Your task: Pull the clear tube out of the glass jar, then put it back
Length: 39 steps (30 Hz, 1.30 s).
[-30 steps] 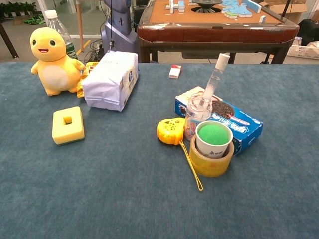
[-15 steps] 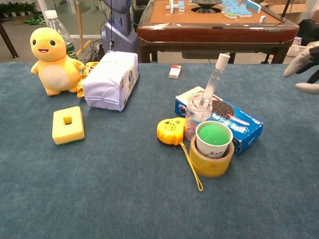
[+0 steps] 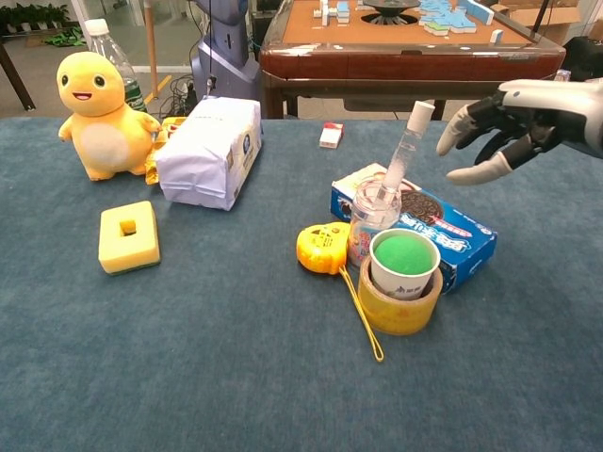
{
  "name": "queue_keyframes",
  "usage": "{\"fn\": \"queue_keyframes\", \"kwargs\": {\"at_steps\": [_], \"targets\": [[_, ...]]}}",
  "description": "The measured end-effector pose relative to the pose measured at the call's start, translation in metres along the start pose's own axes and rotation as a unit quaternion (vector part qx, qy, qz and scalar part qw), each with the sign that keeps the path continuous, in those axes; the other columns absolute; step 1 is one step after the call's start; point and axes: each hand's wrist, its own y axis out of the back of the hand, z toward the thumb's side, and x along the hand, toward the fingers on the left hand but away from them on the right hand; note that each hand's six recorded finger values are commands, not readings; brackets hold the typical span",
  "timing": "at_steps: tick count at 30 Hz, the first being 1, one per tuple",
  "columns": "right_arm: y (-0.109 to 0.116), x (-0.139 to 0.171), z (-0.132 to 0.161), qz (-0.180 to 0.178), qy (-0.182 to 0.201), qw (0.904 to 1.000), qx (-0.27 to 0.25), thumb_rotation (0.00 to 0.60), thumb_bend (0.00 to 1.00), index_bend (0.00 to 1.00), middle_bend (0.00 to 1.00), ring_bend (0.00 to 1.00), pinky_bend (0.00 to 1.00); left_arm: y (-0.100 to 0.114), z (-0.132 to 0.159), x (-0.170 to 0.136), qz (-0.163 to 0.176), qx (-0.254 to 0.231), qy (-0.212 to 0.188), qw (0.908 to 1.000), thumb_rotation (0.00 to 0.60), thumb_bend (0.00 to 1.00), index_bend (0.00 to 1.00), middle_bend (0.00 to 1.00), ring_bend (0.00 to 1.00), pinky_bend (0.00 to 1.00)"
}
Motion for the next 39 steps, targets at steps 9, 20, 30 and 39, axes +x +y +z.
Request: {"fn": "queue_keyframes", "kwargs": {"at_steps": [9, 20, 30, 39], "targets": [[-0.014, -0.021, 0.017, 0.014, 0.008, 0.9998, 0.008, 0.600, 0.34, 0.46, 0.30, 0.19, 0.26, 0.001, -0.003, 0.000, 0.002, 0.000, 0.001, 1.0000, 0.600, 0.24, 0.25, 0.20, 0.16, 0.02], [-0.030, -0.033, 0.025, 0.030, 0.014, 0.9994, 0.007, 0.600, 0.37, 0.47, 0.30, 0.19, 0.26, 0.001, -0.008, -0.002, 0.003, -0.001, 0.008, 1.0000, 0.600, 0.24, 0.25, 0.20, 0.16, 0.02], [-0.032, -0.036, 0.027, 0.028, 0.020, 0.9994, 0.001, 0.600, 0.38, 0.47, 0.31, 0.19, 0.26, 0.000, -0.011, -0.003, 0.003, -0.001, 0.010, 0.9999, 0.600, 0.24, 0.25, 0.20, 0.16, 0.02], [-0.034, -0.037, 0.029, 0.028, 0.026, 0.9993, -0.003, 0.600, 0.38, 0.49, 0.33, 0.19, 0.26, 0.000, -0.013, -0.004, 0.002, -0.001, 0.012, 0.9999, 0.600, 0.24, 0.25, 0.20, 0.16, 0.02]]}}
